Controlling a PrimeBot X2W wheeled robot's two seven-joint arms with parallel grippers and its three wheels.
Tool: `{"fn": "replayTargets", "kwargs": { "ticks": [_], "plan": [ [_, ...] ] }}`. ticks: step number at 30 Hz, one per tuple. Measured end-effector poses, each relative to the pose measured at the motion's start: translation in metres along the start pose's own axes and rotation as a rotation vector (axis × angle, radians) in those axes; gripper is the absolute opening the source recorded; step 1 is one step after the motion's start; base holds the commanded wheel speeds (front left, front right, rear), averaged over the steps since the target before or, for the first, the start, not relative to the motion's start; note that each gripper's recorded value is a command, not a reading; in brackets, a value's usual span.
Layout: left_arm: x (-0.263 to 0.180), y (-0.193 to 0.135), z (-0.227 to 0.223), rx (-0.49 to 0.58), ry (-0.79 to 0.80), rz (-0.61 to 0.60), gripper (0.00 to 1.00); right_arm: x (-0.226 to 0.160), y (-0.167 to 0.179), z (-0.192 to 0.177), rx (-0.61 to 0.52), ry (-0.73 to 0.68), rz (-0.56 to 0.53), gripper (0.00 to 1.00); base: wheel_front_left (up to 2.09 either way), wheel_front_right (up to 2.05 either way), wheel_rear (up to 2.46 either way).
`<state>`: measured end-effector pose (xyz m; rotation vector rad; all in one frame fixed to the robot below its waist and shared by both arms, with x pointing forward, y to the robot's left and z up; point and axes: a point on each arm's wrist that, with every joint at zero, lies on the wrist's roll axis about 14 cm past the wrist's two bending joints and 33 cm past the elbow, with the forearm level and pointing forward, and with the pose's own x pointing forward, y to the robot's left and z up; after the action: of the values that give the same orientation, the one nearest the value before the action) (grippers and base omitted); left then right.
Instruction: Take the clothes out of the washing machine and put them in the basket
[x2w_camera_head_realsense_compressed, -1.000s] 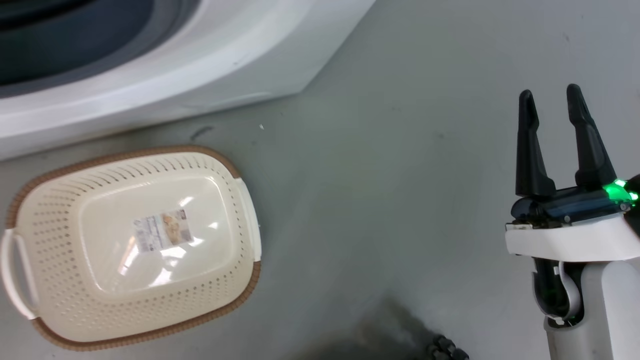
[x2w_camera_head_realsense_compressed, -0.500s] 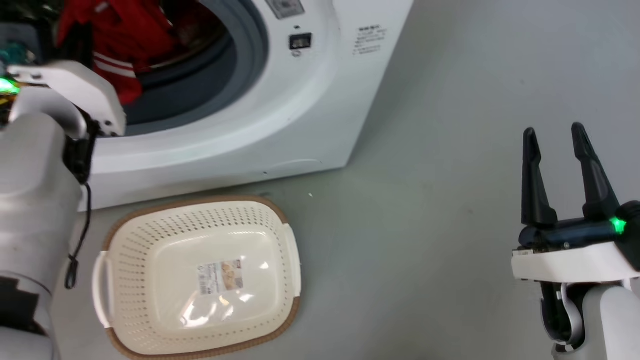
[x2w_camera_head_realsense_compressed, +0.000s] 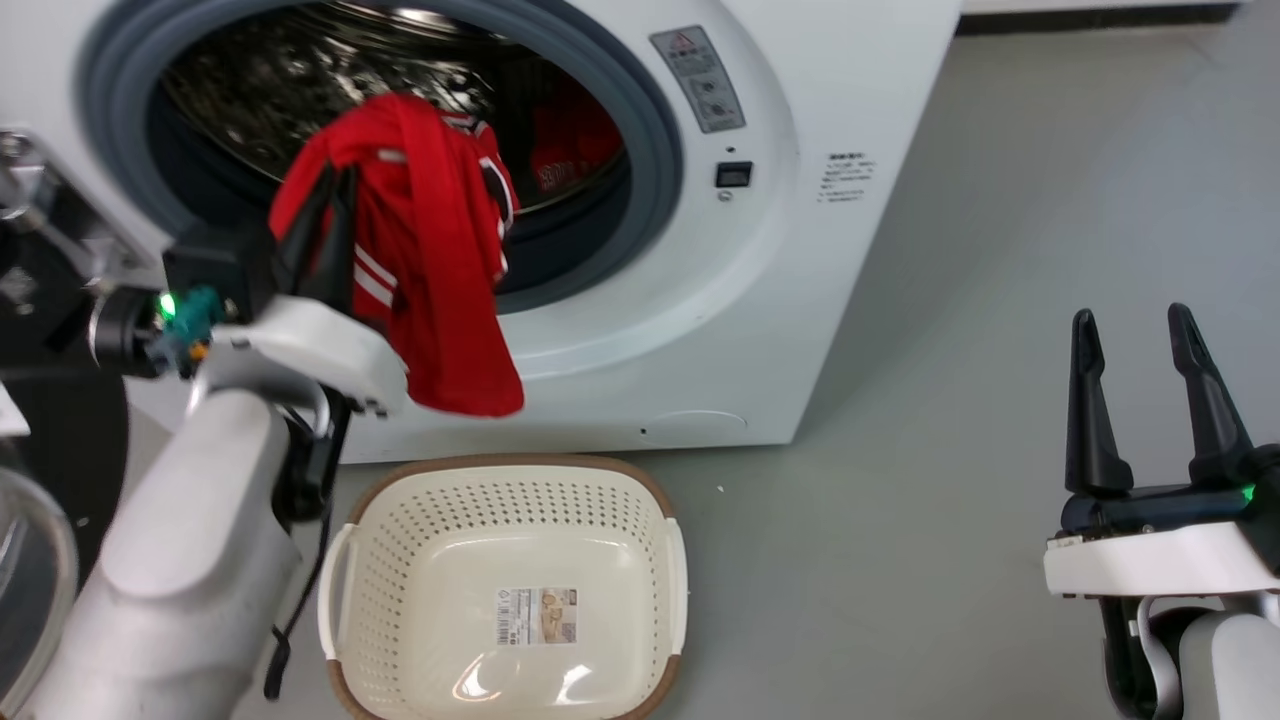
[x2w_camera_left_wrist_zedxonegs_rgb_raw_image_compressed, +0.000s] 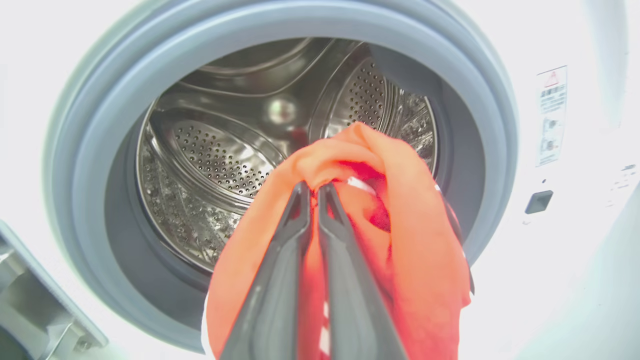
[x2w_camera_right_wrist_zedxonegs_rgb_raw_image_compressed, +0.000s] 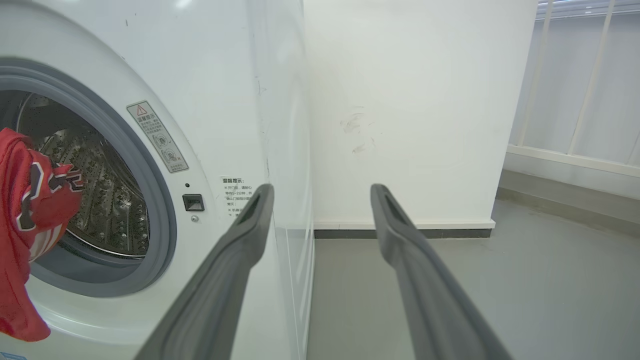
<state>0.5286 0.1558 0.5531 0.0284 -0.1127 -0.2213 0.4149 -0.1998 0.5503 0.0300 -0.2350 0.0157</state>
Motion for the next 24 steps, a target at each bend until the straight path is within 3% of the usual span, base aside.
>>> {"fn": "replayTargets", "kwargs": {
  "ticks": [9,13,16,24],
  "plan": [
    [-0.054,-0.014,-0.011,-0.047,0.053,-0.006,0.00,0.000,0.017,0.007,0.021,-0.019,0.046,1.00,0.00,0.00,0.00],
    [-0.071,-0.020,-0.046,-0.065,0.164,-0.011,0.00,0.000,0.013,0.003,0.022,-0.010,0.032,1.00,0.00,0.00,0.00],
    [-0.082,-0.026,-0.082,-0.145,0.265,0.000,0.00,0.000,0.009,-0.003,0.018,0.006,0.024,1.00,0.00,0.00,0.00],
    [-0.110,-0.029,-0.190,-0.171,0.565,-0.003,0.00,0.009,-0.005,-0.028,-0.013,0.059,-0.009,1.00,0.00,0.00,0.00]
  ]
}}
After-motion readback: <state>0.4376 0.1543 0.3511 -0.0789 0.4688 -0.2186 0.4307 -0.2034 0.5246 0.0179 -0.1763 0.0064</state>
